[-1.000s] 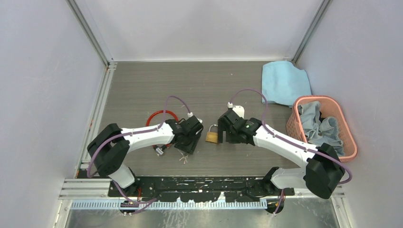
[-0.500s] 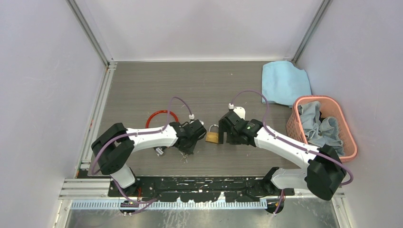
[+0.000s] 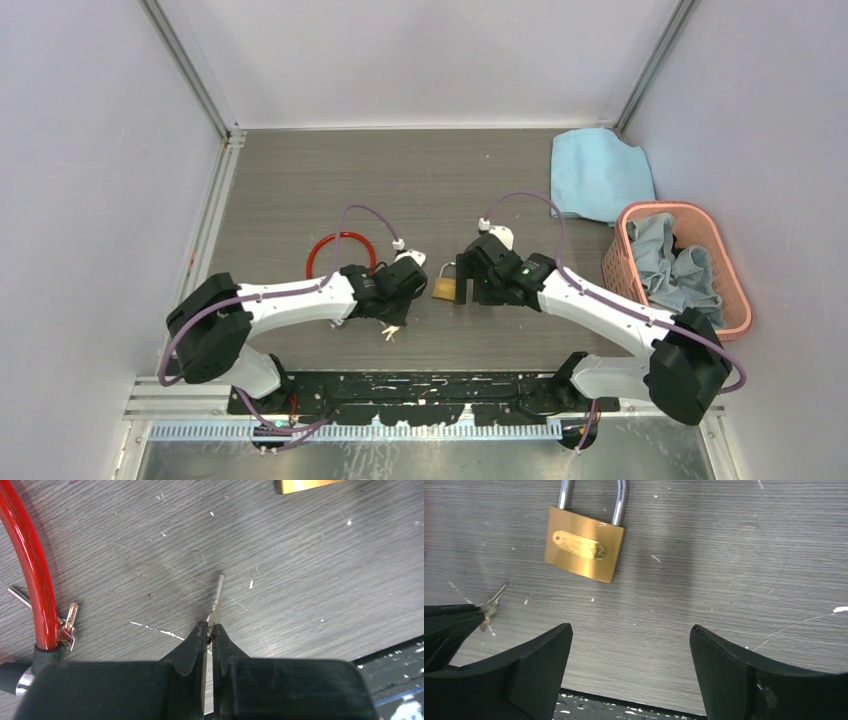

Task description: Unlock with the key

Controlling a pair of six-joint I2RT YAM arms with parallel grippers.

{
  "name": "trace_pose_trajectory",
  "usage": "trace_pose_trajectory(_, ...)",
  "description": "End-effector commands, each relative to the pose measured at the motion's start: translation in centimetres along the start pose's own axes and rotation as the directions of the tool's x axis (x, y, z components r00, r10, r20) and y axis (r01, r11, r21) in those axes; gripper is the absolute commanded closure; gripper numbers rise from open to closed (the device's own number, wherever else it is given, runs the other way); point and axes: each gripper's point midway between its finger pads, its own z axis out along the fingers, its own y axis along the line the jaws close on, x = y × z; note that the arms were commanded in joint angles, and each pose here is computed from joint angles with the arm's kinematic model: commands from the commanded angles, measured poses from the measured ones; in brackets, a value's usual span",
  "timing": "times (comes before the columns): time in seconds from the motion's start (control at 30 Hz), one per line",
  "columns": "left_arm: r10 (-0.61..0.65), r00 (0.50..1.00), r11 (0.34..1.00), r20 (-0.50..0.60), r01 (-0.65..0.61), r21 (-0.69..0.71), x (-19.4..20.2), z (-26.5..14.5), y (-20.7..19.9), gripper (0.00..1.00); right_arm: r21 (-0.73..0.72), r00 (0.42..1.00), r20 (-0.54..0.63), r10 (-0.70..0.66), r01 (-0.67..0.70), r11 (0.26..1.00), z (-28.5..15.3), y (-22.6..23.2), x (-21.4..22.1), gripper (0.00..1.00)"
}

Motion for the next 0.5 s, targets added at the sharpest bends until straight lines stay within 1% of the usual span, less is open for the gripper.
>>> trace_pose_trajectory(0.0, -0.013, 0.996, 0.997, 0.09, 0.006, 0.07, -1.8, -1.3, -1.2, 1.0, -0.133, 0.998, 0.037, 0.055, -0.049, 0.99, -1.3, 2.4, -1.1, 0.08)
trace_pose_trajectory(0.27, -0.017, 0.992, 0.995, 0.125, 0.004, 0.102, -2.2, -2.3, -1.4, 1.0, -0.247, 0.997, 0.013, 0.07, -0.065, 0.967, -1.9, 4.0, -0.3, 0.08)
trace_pose_trajectory(0.47, -0.024, 0.983, 0.982, 0.183, -0.011, 0.19, -3.1, -3.5, -2.6, 1.0, -0.408, 0.998, -0.044, 0.047, -0.061, 0.911, -2.6, 6.7, 0.9, 0.08)
